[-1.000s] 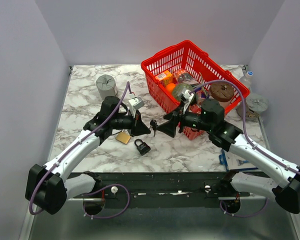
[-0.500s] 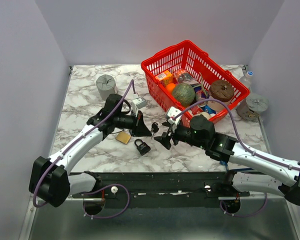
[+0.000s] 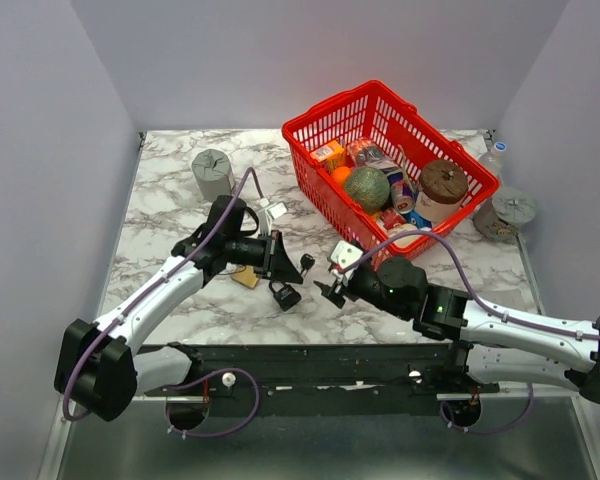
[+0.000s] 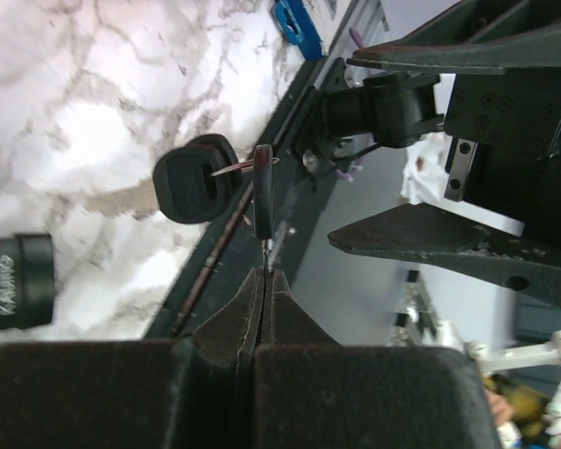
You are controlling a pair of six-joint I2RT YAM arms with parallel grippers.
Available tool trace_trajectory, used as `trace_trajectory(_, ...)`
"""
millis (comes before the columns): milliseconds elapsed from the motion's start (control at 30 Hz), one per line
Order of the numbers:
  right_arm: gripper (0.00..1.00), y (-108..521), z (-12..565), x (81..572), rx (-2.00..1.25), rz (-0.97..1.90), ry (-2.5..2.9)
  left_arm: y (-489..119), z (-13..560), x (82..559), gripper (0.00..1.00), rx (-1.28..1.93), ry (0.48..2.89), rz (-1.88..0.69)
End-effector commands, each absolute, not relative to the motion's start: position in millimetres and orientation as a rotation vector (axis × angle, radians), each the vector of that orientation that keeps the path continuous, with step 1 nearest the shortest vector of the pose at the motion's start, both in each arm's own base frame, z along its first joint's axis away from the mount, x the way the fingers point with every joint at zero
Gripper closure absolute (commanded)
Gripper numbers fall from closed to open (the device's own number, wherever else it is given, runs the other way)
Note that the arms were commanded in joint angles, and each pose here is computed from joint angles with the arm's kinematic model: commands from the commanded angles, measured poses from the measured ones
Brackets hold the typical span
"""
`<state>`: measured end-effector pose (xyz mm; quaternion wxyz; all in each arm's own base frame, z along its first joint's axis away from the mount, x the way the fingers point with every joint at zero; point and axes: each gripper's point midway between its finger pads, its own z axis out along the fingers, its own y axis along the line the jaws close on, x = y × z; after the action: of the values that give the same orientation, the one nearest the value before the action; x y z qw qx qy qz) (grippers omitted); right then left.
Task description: Unlock with the key
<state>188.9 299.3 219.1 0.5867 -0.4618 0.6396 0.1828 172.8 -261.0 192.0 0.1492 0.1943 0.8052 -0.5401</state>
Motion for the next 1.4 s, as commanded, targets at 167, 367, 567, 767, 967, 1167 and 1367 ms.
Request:
trace_trajectory(167, 0.22, 308.9, 232.6, 172.6, -1.082, 0.379, 1.391, -256.5, 222.8, 135.4, 1.00, 0.130, 2.493, -1.818)
trace_trajectory(367, 0.24, 314.8, 237.9, 170.1, -1.061, 0.251, 1.320, -256.4, 207.9, 126.0, 1.00, 0.047, 2.563, -1.827)
trace_trajectory(567, 0.26, 329.4, 231.3, 169.5, -1.083, 0.208, 1.290, -256.5, 209.7, 123.5, 1.00, 0.024, 2.556, -1.860)
trace_trajectory(767, 0.28, 333.6, 220.7, 167.0, -1.121, 0.188, 1.297, -257.4, 215.3, 125.0, 1.00, 0.043, 2.532, -1.871)
trace_trajectory(967, 0.33, 325.5, 203.2, 166.0, -1.135, 0.167, 1.340, -259.0, 220.3, 127.0, 1.00, 0.039, 2.511, -1.882)
trace_trajectory(1167, 0.40, 329.0, 204.5, 176.3, -1.085, 0.107, 1.338, -260.1, 223.8, 128.2, 1.00, 0.029, 2.502, -1.897)
trace_trajectory(1367, 0.43, 334.7, 212.0, 182.4, -1.040, 0.083, 1.305, -259.5, 219.1, 125.9, 1.00, 0.010, 2.513, -1.910)
